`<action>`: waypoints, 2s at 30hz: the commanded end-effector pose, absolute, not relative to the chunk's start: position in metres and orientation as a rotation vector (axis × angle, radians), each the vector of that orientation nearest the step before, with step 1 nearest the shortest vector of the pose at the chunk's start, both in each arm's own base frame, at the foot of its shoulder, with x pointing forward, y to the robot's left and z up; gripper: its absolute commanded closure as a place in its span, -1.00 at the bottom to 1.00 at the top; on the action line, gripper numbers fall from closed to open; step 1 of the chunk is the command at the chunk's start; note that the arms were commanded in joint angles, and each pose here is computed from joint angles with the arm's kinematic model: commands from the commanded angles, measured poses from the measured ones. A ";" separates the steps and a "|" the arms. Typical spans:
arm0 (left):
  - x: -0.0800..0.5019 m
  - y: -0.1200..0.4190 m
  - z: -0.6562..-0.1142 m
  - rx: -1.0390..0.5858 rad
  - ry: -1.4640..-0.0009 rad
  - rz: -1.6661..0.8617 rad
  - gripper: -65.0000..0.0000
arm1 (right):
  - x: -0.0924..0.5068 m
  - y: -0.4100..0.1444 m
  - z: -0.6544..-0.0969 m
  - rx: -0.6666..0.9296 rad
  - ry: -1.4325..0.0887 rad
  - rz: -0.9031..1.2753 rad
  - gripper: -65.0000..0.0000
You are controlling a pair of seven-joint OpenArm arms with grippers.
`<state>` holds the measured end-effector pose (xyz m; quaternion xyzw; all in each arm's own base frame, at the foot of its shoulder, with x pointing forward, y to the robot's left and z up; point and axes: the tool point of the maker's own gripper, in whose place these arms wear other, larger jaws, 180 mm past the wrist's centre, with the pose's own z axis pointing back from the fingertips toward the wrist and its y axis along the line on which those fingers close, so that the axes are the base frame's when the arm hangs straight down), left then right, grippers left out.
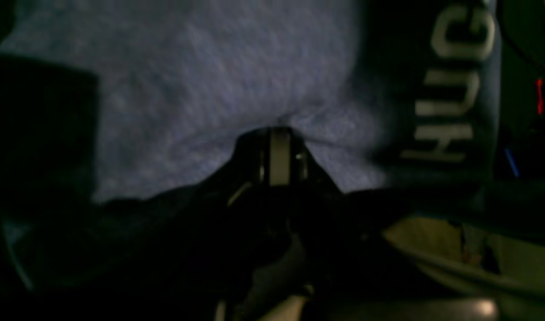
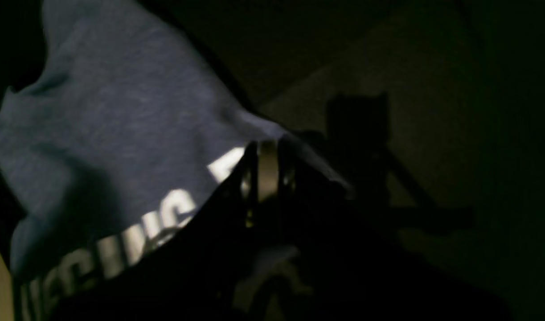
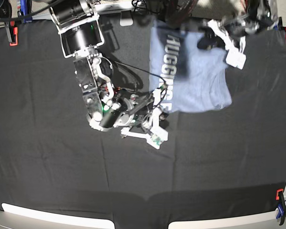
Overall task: Layout the t-shirt on the table in an organized manner, then fold the t-shirt properly
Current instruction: 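Drag the folded shirt with both grippers and flatten it on the table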
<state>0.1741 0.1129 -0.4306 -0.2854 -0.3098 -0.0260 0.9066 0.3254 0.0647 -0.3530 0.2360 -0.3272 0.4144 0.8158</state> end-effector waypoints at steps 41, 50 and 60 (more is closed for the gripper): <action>0.244 0.180 -0.398 -0.423 -0.869 -0.026 1.00 | 0.265 -0.011 -0.380 0.476 -0.699 0.568 1.00; 0.282 0.183 -0.375 -0.336 -1.021 -0.077 1.00 | 0.197 0.051 -0.395 0.639 -0.605 0.683 1.00; 0.282 0.212 -0.381 -0.229 -0.929 -0.101 1.00 | 0.195 0.045 -0.405 0.472 -0.588 0.706 1.00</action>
